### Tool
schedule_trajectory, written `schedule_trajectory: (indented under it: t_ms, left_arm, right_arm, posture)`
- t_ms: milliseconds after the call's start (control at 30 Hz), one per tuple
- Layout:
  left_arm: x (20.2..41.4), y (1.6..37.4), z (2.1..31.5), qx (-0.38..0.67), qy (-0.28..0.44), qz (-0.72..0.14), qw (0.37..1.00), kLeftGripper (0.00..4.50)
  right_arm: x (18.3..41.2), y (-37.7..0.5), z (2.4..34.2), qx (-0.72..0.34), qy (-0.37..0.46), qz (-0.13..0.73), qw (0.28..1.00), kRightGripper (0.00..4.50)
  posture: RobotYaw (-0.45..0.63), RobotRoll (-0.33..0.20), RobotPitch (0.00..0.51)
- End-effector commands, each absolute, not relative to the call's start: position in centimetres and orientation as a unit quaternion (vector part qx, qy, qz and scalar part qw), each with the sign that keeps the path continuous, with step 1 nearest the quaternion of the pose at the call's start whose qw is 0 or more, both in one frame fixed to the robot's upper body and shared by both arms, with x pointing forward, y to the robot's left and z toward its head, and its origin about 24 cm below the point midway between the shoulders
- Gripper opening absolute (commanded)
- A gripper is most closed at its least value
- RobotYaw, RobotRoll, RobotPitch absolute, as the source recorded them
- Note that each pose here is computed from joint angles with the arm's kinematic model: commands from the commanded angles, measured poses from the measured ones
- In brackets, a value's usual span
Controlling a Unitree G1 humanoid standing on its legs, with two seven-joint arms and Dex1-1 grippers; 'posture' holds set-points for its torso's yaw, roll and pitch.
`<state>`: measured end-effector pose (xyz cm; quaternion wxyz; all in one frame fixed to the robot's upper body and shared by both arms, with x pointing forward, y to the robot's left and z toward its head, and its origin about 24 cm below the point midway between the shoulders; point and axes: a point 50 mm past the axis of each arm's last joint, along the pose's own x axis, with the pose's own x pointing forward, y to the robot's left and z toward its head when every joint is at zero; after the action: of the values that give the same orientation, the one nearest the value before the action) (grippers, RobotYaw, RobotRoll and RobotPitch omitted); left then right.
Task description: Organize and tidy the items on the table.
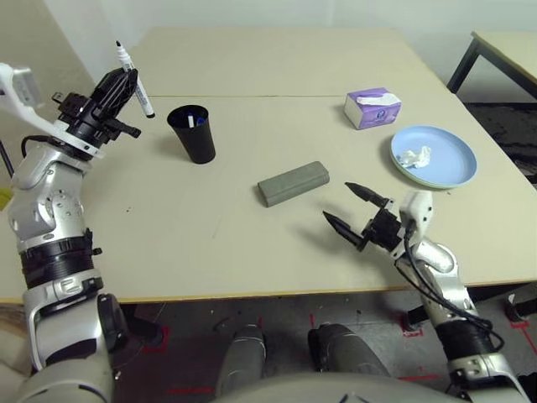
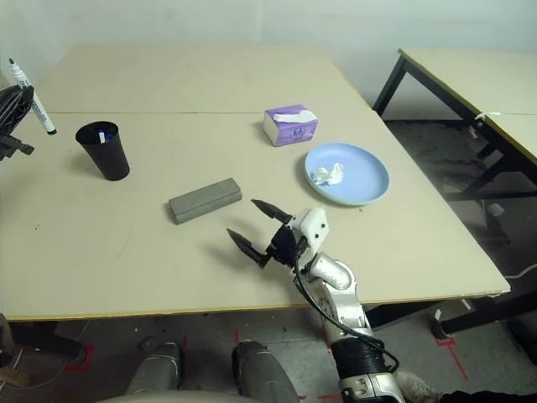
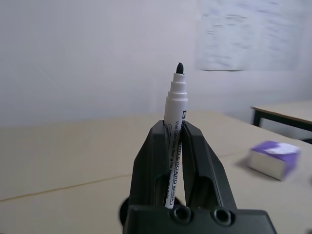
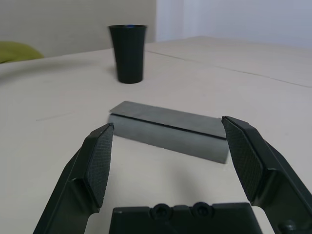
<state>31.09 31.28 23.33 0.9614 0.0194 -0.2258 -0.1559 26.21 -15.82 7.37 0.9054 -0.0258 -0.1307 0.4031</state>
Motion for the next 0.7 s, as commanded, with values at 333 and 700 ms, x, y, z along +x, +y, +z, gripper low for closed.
schedule_trajectory:
  t_ms: [333, 700]
  left_arm:
    - [34.9, 30.6, 24.4, 0.043, -0.233, -0.110, 0.965, 0.25]
    - [36.8, 30.3, 21.7, 0.020, -0.191, -0.076, 0.978, 0.25]
  right_arm:
    - [25.5, -15.5, 7.3, -0.023, -0.127, 0.402, 0.907, 4.50]
    - [25.2, -15.2, 8.0, -0.025, -0.132, 0.403, 0.905, 4.50]
  posture:
    - [-0.09, 0.000, 0.103]
    - [-0.11, 0.000, 0.110]
